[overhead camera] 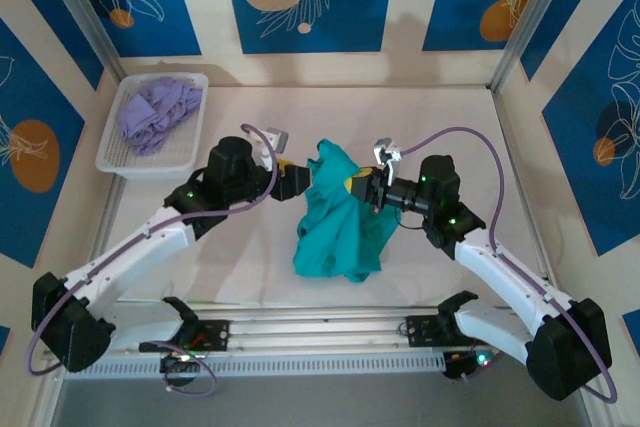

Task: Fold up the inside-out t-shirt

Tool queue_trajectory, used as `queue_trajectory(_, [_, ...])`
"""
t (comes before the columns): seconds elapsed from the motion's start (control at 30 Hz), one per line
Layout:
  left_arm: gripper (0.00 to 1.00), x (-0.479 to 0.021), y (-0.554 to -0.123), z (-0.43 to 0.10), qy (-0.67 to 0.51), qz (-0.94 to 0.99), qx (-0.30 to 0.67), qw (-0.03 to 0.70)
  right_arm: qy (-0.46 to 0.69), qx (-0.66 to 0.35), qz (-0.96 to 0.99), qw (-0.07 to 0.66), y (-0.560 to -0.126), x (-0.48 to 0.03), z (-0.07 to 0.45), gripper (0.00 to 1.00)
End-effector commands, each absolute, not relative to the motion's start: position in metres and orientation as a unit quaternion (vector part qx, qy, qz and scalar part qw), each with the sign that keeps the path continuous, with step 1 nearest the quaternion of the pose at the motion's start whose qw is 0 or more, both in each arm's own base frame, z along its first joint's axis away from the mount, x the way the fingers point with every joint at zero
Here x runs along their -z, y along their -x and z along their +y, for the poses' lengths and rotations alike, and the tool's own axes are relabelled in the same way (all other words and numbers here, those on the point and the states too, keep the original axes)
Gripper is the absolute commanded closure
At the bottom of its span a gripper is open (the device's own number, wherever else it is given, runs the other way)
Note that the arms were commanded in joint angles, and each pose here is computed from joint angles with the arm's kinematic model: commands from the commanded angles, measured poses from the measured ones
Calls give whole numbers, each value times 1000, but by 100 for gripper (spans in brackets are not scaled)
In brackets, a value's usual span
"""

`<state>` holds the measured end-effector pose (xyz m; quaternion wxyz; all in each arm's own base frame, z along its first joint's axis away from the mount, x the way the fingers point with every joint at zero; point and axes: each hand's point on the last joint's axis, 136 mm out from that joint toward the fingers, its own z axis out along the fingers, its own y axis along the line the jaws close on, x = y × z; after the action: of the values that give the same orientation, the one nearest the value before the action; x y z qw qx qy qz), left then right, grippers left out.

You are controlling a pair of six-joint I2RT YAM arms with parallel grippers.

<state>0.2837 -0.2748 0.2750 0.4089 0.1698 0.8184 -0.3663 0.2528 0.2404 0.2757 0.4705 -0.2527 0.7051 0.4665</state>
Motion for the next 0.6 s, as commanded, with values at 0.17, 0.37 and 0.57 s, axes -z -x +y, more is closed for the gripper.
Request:
queue_trajectory(0.17, [58, -295, -304, -296, -142, 796, 440, 390, 276, -470, 677, 494, -244, -287, 239, 100])
queue_trajectory(0.37, [97, -318, -301, -307, -163, 758, 490, 398, 257, -453, 688, 505, -248, -278, 231, 100])
queue_trajectory(0.57, [100, -363, -270, -305, -200, 673, 573, 423, 213, -442, 705, 512, -256, -265, 223, 100])
